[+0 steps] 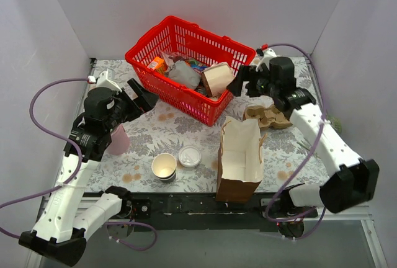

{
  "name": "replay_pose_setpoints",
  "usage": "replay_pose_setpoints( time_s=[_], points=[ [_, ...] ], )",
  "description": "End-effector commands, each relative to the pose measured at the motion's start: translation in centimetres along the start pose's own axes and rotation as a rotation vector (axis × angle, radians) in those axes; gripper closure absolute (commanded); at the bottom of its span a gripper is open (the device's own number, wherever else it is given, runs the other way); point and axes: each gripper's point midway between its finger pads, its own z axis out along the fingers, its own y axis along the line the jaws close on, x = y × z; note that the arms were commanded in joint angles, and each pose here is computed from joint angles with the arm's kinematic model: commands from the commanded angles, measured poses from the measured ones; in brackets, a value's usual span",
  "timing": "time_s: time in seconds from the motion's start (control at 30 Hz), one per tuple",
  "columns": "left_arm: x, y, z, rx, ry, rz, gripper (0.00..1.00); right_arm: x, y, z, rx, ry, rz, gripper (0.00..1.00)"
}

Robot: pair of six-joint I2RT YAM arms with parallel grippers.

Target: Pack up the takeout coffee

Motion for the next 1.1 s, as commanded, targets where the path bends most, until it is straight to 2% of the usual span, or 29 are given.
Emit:
replay_pose_setpoints(
  time_s=[0.0, 0.1, 0.17, 0.23, 0.27, 0.33, 0.37, 0.47, 0.53, 0.57, 0.77, 0.93, 1.07],
  points=[
    [0.8, 1.0, -0.1, -0.035, 0.017, 0.006, 0.02, -2.8, -3.1, 3.3, 0.263, -0.034, 0.121, 0.02],
    [0.7, 1.8, 0.0, -0.070, 0.001, 0.007, 0.02, -2.0, -4.6, 5.4, 0.375, -0.014, 0.157, 0.02],
    [0.8, 1.9, 0.0, -0.069, 0.005, 0.010, 0.02, -2.3, -4.6, 6.7, 0.366, -0.033, 0.173, 0.03],
    [1.0, 2.0, 0.1, -0.071, 0.012, 0.019, 0.02, -2.0, -4.7, 8.3, 0.359, -0.024, 0.176, 0.10],
    [1.1, 2.1, 0.2, -0.076, 0.016, 0.020, 0.02, -1.9, -4.9, 8.7, 0.370, -0.013, 0.177, 0.15],
    [1.2, 2.3, 0.3, -0.085, 0.018, 0.023, 0.02, -1.6, -5.7, 9.8, 0.412, 0.007, 0.176, 0.45],
    [1.1, 2.3, 0.3, -0.086, 0.018, 0.021, 0.02, -1.5, -6.0, 10.1, 0.426, 0.013, 0.174, 0.55],
    [1.2, 2.3, 0.4, -0.084, 0.020, 0.026, 0.02, -2.5, -6.8, 10.8, 0.460, -0.008, 0.155, 0.62],
    [1.2, 2.3, 0.5, -0.082, 0.023, 0.028, 0.02, -2.7, -8.0, 11.4, 0.513, 0.000, 0.122, 0.72],
    [1.2, 2.3, 0.5, -0.081, 0.022, 0.029, 0.02, -4.7, -7.7, 11.5, 0.513, -0.040, 0.111, 0.76],
    [2.0, 3.2, 1.1, -0.106, 0.037, 0.030, 0.02, -7.8, -11.1, 14.1, 0.584, -0.061, 0.078, 0.76],
    [2.5, 3.3, 1.7, -0.102, 0.057, 0.032, 0.02, -10.0, -11.5, 16.6, 0.492, -0.114, 0.059, 0.79],
    [3.2, 3.8, 2.2, -0.105, 0.075, 0.048, 0.02, -13.0, -10.6, 18.3, 0.388, -0.256, -0.028, 0.82]
  ],
)
